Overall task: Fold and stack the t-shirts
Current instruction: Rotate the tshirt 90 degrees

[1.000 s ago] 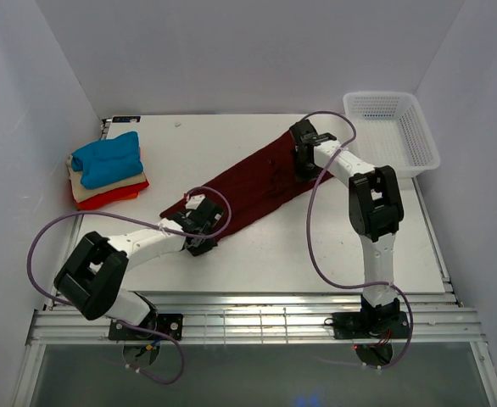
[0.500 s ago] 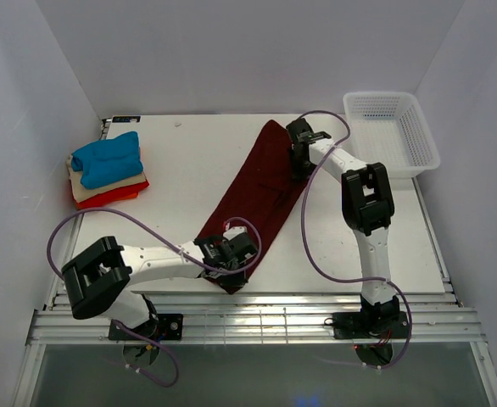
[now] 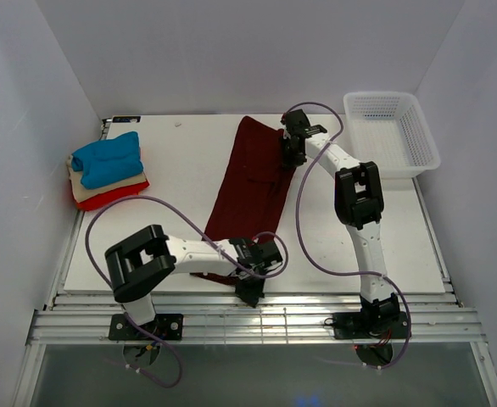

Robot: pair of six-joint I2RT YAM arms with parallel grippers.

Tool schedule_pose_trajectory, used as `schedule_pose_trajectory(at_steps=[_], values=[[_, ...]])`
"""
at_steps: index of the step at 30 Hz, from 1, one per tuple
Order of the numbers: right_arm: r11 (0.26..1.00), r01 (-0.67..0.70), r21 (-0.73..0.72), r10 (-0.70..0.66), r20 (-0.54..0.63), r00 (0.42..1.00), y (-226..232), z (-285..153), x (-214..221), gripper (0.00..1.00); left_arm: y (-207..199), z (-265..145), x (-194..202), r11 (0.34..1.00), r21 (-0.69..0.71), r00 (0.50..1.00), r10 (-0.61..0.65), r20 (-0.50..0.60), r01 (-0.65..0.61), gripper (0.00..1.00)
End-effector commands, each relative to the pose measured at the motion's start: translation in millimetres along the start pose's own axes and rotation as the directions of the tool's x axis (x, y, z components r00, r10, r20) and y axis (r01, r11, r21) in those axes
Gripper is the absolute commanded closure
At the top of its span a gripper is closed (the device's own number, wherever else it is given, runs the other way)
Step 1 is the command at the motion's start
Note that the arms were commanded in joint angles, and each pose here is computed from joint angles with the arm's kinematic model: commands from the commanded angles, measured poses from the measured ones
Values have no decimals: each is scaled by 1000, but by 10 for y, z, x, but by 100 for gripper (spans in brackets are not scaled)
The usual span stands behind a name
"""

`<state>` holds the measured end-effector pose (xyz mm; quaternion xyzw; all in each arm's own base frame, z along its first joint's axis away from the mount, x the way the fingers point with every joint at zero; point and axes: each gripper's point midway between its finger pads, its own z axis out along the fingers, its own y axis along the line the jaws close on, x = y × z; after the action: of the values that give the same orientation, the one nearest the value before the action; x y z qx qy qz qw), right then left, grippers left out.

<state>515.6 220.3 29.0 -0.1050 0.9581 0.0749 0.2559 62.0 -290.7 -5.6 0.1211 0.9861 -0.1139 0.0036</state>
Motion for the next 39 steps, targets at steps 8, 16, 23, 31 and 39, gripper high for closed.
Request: schedule_pose_trajectory(at_steps=[8,16,23,31,39], values=[[984,17,-177,-6,59,998,281,111,-146,69,-587,222,-260,988,-26,987,156,39,-155,100],[979,148,-143,-102,289,952,279,-749,-766,68,-1310,-907,-1192,971,45,858,184,480,-234,100],[975,194,-110,-132,418,899,295,-1586,-1096,62,-1015,-1787,-1499,991,-55,738,126,663,-119,100],[948,188,-258,-122,252,960,491,-1484,-598,50,-135,-1308,-1017,978,-209,840,119,529,-6,89],[941,175,-290,-128,174,976,606,-1243,-162,50,294,-1105,-751,963,-266,869,98,486,40,59]])
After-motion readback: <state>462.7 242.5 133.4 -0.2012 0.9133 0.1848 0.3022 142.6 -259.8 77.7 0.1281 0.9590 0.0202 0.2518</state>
